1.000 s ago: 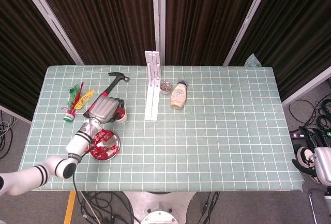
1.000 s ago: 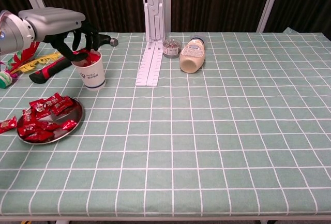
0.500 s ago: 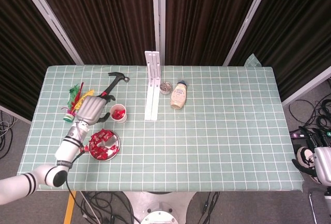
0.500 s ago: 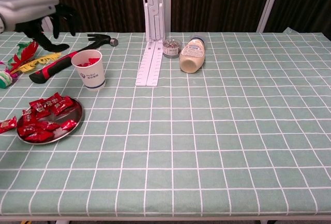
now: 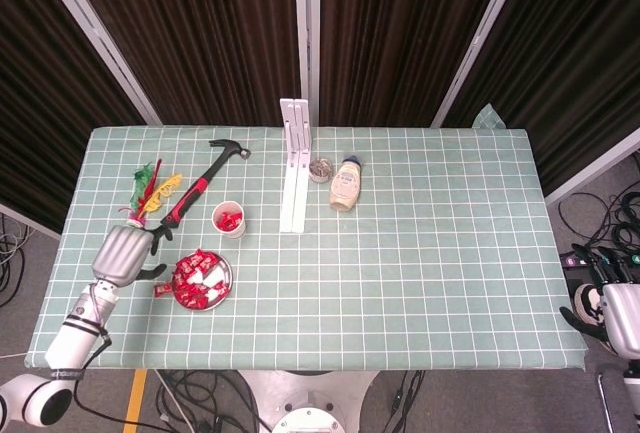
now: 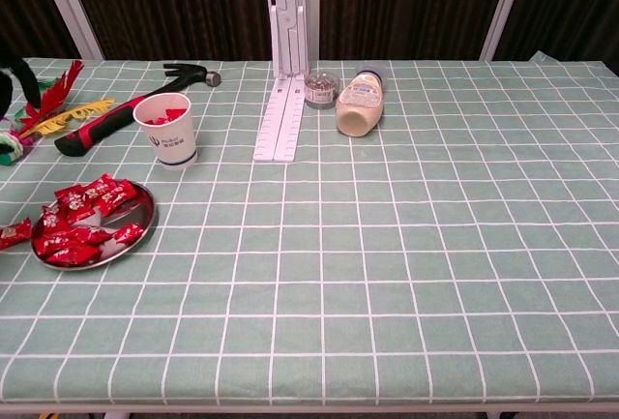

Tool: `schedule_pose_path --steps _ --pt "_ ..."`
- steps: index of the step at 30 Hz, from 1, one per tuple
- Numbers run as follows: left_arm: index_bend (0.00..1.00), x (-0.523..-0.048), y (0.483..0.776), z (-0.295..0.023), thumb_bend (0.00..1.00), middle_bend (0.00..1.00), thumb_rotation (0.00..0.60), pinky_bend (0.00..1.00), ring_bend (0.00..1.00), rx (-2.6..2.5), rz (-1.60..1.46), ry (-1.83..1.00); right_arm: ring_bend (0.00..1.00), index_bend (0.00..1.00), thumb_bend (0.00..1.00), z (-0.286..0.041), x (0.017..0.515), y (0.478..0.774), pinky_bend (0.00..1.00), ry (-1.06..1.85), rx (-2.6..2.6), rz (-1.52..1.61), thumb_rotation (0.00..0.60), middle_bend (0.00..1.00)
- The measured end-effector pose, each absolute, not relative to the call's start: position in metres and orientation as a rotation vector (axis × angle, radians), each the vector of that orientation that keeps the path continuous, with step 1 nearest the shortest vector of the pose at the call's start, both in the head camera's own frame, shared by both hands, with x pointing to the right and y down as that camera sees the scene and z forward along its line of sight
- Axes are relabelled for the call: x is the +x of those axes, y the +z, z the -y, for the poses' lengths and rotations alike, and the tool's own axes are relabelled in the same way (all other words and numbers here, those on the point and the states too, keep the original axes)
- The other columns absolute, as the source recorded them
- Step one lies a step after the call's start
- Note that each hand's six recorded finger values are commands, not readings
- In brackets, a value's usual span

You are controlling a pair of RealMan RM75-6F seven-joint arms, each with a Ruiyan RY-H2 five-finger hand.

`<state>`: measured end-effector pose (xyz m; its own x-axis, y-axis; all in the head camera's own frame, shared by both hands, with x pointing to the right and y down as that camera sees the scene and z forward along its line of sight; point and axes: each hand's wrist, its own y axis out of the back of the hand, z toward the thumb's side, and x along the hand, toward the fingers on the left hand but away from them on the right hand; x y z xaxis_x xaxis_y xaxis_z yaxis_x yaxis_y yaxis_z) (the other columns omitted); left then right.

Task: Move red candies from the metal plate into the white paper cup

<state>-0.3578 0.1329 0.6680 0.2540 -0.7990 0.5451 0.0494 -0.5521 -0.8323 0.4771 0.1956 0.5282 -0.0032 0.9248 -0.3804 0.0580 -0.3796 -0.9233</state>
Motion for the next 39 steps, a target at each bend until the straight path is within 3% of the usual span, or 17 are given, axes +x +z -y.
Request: schedule_pose_path --steps 5,12,39 --pt "0.49 -0.373 0.68 -0.16 0.19 0.86 0.6 1.0 0.82 -1.775 -0.61 -1.462 0.12 0.12 0.08 -0.196 0.477 0.526 0.39 1.472 -1.525 1.055 0.6 0.23" --pt "0.49 -0.379 0.698 -0.188 0.19 0.89 0.6 1.0 0.85 -1.824 -0.588 -1.539 0.12 0.12 0.08 -0.196 0.475 0.526 0.39 1.463 -1.532 1.051 0.6 0.23" --pt "0.53 -0.382 0.741 -0.191 0.27 0.89 0.6 1.0 0.88 -1.939 -0.719 -1.713 0.13 0.12 0.08 -0.197 0.475 0.524 0.41 1.471 -1.522 1.054 0.6 0.24"
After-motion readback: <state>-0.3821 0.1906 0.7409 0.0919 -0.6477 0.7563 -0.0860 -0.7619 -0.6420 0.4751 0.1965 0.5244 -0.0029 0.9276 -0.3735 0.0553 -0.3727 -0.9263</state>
